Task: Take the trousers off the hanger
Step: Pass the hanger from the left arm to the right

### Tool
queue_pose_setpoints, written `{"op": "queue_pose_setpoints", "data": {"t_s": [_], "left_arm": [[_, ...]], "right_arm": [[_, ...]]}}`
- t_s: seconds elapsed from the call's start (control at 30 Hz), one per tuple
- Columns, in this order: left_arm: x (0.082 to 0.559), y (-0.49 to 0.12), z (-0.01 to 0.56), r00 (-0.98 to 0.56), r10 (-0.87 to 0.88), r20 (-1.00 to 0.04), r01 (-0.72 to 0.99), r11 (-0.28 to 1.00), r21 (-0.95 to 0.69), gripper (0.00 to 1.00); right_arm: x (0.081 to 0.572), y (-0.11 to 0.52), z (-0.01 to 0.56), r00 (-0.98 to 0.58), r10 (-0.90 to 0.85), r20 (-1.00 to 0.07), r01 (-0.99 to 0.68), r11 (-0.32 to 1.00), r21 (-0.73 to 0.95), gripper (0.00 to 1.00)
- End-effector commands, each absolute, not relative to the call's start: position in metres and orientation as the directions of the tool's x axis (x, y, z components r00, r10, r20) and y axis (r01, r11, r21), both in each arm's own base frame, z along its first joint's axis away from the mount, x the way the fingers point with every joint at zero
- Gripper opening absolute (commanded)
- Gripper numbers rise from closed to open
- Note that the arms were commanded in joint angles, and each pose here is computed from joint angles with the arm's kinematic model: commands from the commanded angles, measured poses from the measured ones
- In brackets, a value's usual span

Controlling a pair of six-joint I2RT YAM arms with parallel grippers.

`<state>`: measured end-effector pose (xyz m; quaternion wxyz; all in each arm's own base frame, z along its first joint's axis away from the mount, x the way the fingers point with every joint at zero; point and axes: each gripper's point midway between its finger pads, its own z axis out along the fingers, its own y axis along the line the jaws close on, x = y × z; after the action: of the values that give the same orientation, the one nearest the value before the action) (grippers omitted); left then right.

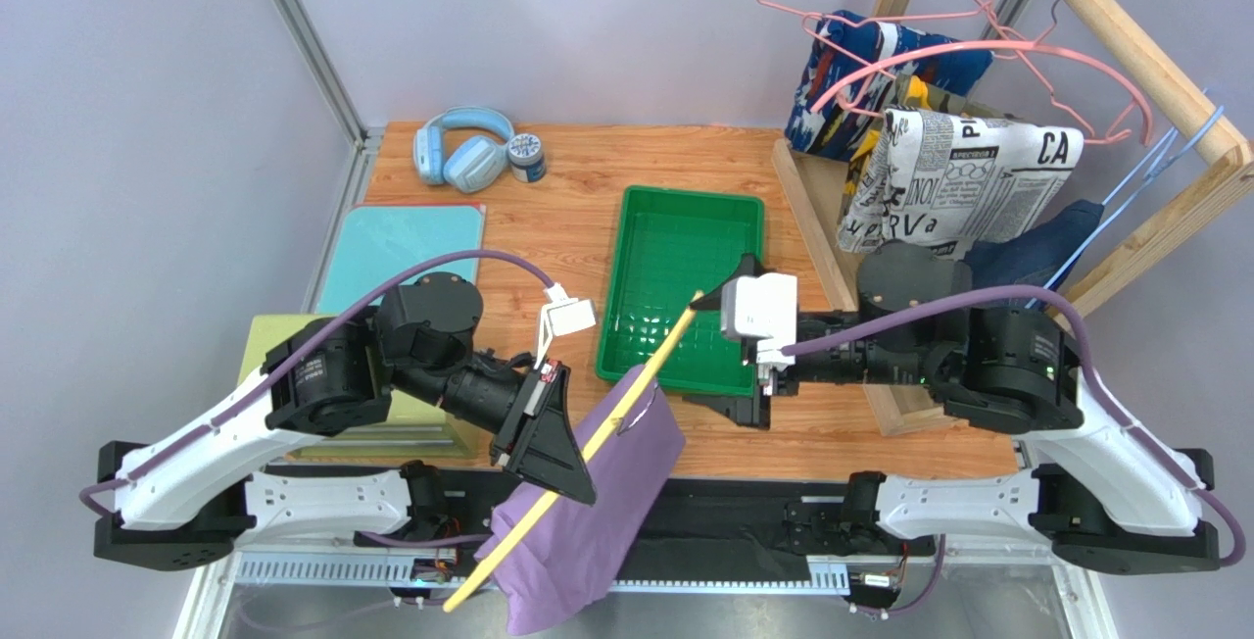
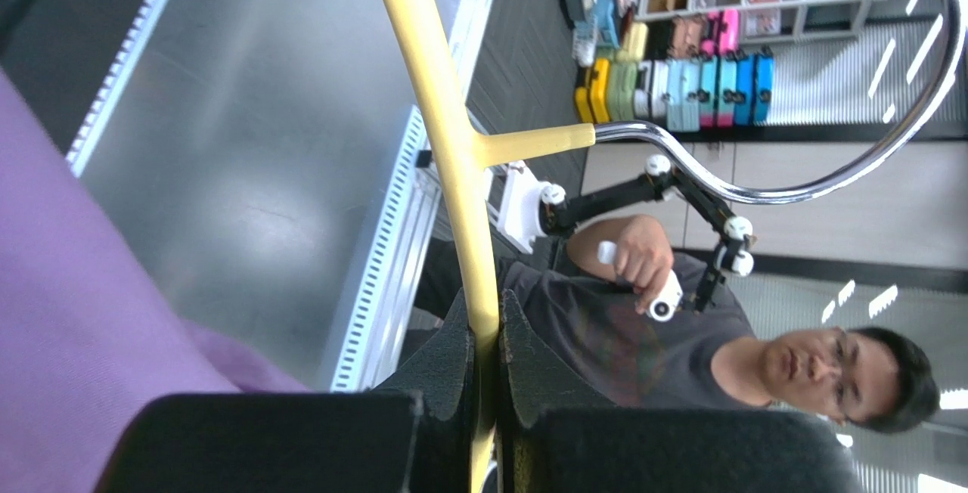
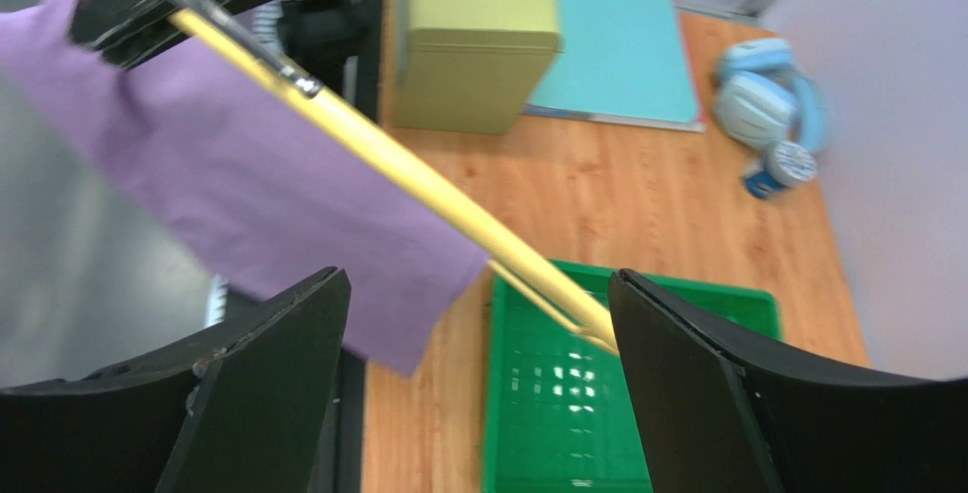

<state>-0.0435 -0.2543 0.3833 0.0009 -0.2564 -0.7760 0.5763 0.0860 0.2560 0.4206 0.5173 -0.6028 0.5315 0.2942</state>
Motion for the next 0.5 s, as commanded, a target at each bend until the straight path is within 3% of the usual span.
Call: {"op": "queue_pose_setpoints", "data": {"t_s": [0.0,0.3,0.43,0.47], "left_arm": [[-0.063,-0.245,0.439,-0.792,0.421,-0.442,0.457,-0.070,-0.887,0.00],[-0.071,-0.246,0.432,-0.759,0.511,-0.404,0.429,-0.075,-0.900,0.00],[-0.072,-0.248,0.437,-0.752,0.515,-0.411,0.432,-0.085,-0.898,0.00],[-0.071,-0.248,0.439,-0.752,0.513,-0.415,0.435,-0.088,-0.896,0.00]], "right_arm": [[0.041,0.267,0.405,0.270,-0.299,-0.915,-0.959,-0.166,-0.229,0.89],[0.019,0.286,0.395,0.206,-0.304,-0.930,-0.947,-0.302,-0.111,0.81],[0.007,0.287,0.389,0.150,-0.309,-0.939,-0.937,-0.349,-0.035,0.69],[-0.001,0.287,0.389,0.129,-0.300,-0.945,-0.925,-0.380,-0.006,0.59]]}}
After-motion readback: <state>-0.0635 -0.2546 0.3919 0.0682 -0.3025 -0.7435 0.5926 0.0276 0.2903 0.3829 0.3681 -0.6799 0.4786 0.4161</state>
